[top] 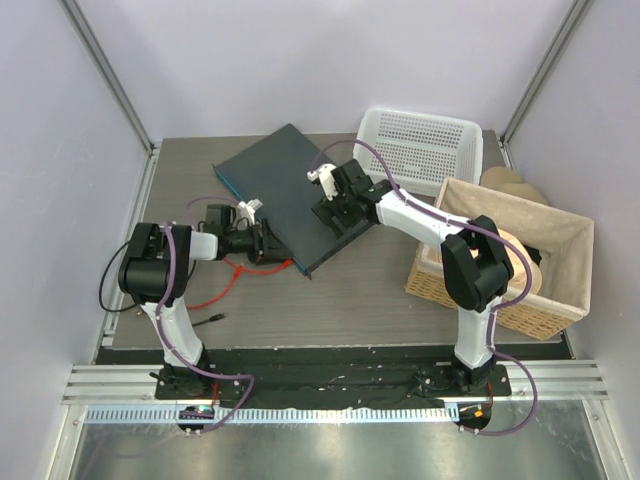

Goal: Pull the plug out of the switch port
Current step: Pull the connector from the switch port.

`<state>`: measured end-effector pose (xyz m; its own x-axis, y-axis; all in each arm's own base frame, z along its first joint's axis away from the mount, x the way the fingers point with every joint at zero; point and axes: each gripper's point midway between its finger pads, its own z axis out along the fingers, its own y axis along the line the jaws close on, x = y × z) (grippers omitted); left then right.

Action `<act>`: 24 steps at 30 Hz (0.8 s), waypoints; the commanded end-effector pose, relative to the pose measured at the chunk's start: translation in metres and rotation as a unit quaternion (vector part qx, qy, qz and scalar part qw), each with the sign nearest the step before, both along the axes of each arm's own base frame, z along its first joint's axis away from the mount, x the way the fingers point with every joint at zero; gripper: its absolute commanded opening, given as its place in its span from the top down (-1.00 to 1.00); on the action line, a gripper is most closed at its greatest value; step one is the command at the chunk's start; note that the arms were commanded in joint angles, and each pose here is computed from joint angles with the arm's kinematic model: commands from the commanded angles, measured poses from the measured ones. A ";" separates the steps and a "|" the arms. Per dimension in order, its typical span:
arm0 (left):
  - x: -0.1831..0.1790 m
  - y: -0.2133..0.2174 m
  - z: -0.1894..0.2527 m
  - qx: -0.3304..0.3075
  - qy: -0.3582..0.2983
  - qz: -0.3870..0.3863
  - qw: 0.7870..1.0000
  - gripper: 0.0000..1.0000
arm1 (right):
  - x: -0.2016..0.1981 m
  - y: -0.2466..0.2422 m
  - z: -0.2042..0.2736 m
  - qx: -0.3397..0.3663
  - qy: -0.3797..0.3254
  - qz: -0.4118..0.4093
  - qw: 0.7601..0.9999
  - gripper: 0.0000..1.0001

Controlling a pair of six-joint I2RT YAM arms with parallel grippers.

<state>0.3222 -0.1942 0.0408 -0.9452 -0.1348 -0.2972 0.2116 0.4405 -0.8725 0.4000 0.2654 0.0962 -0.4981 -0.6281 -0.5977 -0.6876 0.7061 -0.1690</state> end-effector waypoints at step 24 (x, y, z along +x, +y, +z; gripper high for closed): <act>-0.013 -0.013 -0.029 -0.061 0.093 0.025 0.993 -0.23 | -0.001 0.003 0.009 0.000 -0.021 0.006 1.000 -0.77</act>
